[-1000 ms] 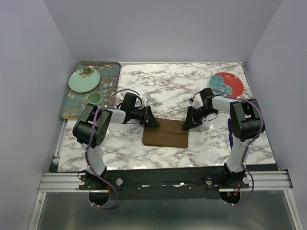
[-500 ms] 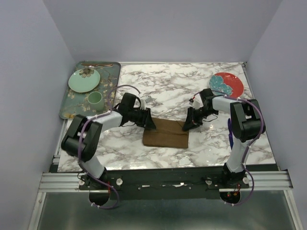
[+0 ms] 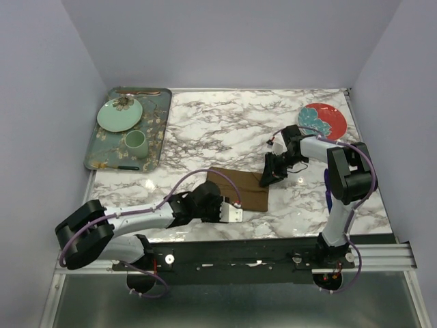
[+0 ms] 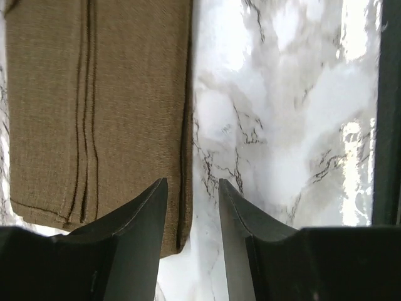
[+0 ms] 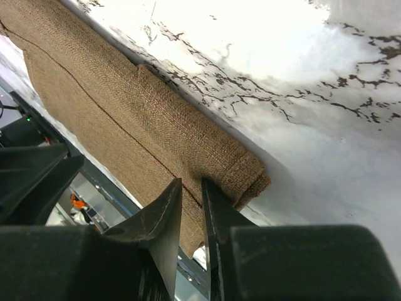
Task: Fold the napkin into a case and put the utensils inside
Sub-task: Pick up the 2/3-rectangle-folded napkin from the center of the board.
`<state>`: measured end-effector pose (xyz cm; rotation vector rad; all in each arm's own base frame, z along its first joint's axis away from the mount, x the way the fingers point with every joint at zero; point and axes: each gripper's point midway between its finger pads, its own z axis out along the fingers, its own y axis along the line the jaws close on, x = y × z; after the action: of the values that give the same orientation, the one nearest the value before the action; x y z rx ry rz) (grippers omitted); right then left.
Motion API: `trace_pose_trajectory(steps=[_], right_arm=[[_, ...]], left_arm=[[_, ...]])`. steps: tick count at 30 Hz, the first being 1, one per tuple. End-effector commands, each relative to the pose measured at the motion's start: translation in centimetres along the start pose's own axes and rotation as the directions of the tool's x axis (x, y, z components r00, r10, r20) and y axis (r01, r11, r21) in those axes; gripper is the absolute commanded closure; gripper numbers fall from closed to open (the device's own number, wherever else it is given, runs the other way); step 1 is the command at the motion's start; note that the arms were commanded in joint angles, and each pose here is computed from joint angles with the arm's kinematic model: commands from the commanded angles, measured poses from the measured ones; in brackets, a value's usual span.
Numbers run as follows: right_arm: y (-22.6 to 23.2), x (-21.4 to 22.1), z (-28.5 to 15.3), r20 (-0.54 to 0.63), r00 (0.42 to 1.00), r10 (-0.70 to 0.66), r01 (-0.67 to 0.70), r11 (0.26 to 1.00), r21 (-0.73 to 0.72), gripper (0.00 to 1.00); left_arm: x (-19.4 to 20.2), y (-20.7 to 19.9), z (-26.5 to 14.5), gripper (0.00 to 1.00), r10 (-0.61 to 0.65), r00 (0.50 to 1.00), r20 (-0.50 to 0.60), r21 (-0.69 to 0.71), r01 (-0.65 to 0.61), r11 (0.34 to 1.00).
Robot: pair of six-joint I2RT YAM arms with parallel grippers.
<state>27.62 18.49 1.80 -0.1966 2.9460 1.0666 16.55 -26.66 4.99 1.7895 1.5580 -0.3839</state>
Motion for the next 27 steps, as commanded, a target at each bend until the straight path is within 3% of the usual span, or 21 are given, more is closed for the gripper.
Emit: trace_pose_trajectory(steps=[1, 9, 14, 22, 27], right_arm=[[-4.5, 1.5, 1.2, -0.057, 0.998, -0.038, 0.049, 0.978, 0.205, 0.72], [-4.5, 1.3, 1.3, -0.070, 0.997, -0.040, 0.054, 0.977, 0.209, 0.72], [-4.5, 1.4, 1.3, -0.079, 0.996, -0.048, 0.064, 0.976, 0.208, 0.72], [-4.4, 2.3, 1.0, -0.100, 0.992, -0.082, 0.102, 0.972, 0.213, 0.72], [-4.2, 3.2, 0.8, -0.114, 0.988, -0.105, 0.127, 0.970, 0.207, 0.72]], left_arm=[[0.1, 2.3, 0.8, 0.51, 0.176, 0.982, -0.074, -0.146, -0.185, 0.972], [1.8, 0.6, 2.9, 0.52, 0.302, 0.943, -0.138, -0.098, -0.316, 0.944], [3.4, 0.0, 3.8, 0.58, 0.349, 0.917, -0.191, -0.049, -0.364, 0.930], [1.1, -2.2, 2.7, 1.00, 0.331, 0.938, -0.100, 0.076, -0.324, 0.943], [-1.1, -4.3, 1.2, 1.00, 0.264, 0.964, -0.031, 0.203, -0.253, 0.946]])
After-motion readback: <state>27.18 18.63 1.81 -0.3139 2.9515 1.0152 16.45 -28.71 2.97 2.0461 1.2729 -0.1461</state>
